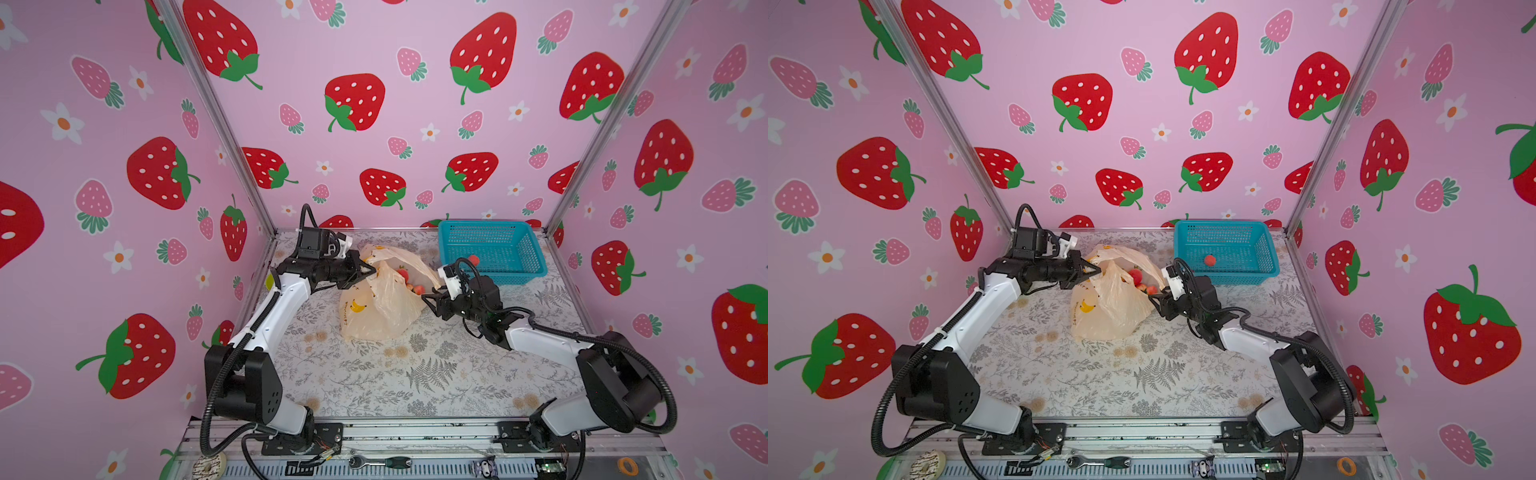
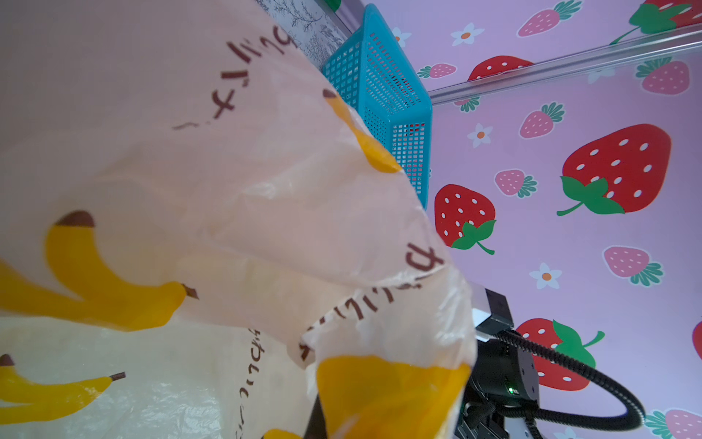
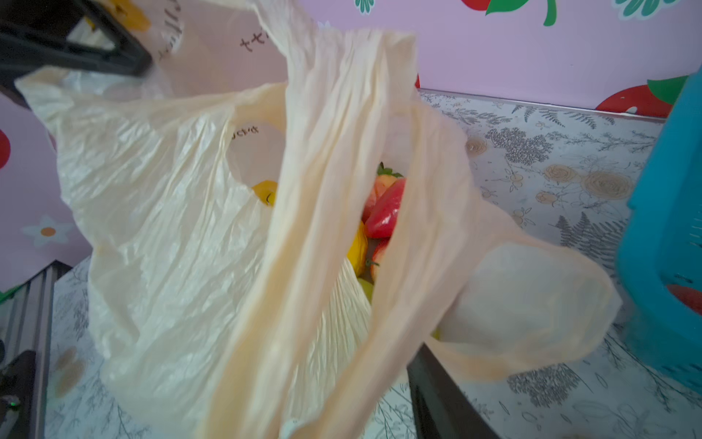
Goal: Place the fake fruits into the plastic bag and tie a complex knot
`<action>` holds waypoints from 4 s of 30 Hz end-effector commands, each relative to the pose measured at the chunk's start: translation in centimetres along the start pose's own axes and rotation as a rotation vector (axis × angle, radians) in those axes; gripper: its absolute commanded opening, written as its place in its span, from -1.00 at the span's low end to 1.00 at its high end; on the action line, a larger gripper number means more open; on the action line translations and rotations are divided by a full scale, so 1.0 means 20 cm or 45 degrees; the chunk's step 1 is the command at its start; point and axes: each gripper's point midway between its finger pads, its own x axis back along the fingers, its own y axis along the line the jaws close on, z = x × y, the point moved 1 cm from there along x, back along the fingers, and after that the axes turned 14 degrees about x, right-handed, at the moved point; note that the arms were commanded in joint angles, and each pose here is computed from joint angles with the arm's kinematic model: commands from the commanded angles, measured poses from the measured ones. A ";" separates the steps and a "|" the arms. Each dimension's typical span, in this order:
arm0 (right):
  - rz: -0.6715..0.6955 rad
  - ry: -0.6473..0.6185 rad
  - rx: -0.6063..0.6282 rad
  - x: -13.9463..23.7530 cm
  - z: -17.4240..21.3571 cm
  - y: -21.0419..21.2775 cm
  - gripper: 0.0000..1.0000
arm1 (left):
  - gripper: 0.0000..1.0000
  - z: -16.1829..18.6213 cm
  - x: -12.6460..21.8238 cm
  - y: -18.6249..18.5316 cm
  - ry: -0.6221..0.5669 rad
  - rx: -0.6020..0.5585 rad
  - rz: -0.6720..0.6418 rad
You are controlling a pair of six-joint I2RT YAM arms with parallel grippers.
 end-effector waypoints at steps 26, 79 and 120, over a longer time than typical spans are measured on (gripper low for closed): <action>0.229 -0.310 0.461 0.02 -0.46 -0.14 -0.71 | -1.00 0.00 0.03 -0.04 -0.019 -0.036 0.017; -0.387 -0.590 -0.558 0.30 -0.68 0.02 -1.00 | 0.02 0.21 -0.19 -0.05 -0.398 -1.535 -1.196; -0.174 -0.700 -0.571 0.36 -0.71 -0.14 -1.00 | 0.18 0.12 -0.28 0.08 -0.322 -1.409 -1.208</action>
